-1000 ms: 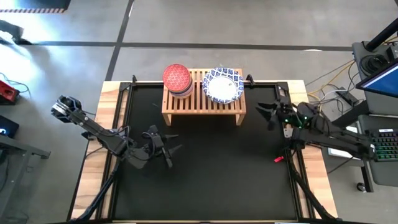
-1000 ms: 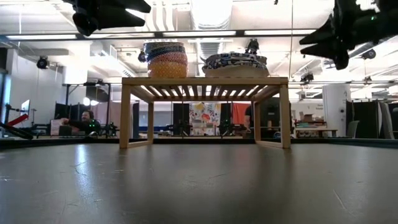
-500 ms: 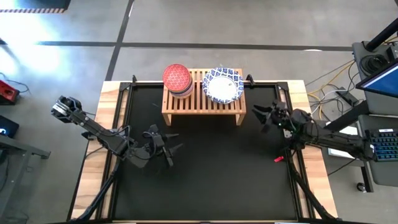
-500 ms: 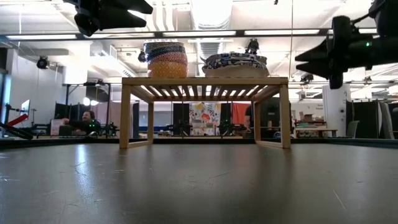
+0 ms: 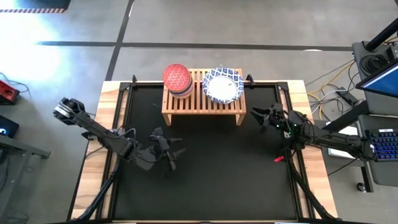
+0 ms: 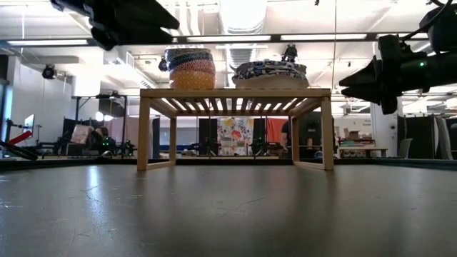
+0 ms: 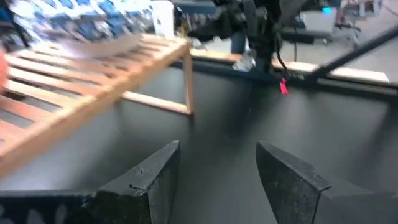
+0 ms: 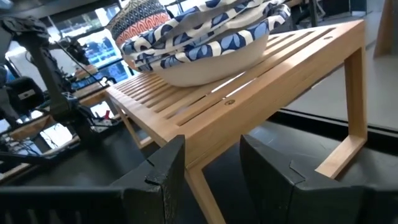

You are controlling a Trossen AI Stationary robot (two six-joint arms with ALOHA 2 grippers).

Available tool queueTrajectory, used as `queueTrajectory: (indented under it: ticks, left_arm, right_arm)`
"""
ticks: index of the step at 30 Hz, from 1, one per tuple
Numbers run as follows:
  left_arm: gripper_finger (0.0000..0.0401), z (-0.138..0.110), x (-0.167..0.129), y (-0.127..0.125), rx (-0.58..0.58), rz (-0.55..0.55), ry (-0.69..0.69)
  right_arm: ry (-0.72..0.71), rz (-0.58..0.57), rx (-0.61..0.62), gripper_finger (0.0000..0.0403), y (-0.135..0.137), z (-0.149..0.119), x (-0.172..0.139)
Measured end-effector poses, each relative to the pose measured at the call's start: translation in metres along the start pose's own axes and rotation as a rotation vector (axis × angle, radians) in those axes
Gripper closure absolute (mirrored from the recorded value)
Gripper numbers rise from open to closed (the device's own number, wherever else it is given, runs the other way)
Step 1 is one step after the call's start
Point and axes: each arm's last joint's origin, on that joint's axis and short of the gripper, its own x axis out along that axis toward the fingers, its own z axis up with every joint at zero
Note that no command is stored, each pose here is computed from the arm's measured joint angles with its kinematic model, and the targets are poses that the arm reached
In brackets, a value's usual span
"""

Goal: Place and stack bowls onto a shelf
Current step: Return to Home Position

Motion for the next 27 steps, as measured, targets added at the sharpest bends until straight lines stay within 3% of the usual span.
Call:
queueTrajectory:
  ticks: [4,10,19,22,27]
  left_arm:
    - [0.0208,-0.012,0.013,-0.002,0.006,-0.017,0.055]
    - [0.0208,-0.026,0.029,0.010,0.039,0.053,0.152]
    - [0.0208,-0.029,0.022,0.043,0.075,0.080,0.205]
    - [0.0208,-0.035,0.013,0.056,0.047,0.076,0.166]
    - [0.0208,-0.041,-0.009,0.083,-0.008,0.023,-0.033]
  right_arm:
    - [0.001,0.000,-0.022,0.0260,0.000,0.000,0.000]
    - [0.002,0.000,-0.024,0.0260,0.000,0.000,0.000]
    - [0.002,0.001,-0.022,0.0259,0.000,0.000,0.000]
    - [0.002,0.002,-0.022,0.0259,0.000,0.000,0.000]
    - [0.003,0.003,-0.022,0.0261,0.000,0.000,0.000]
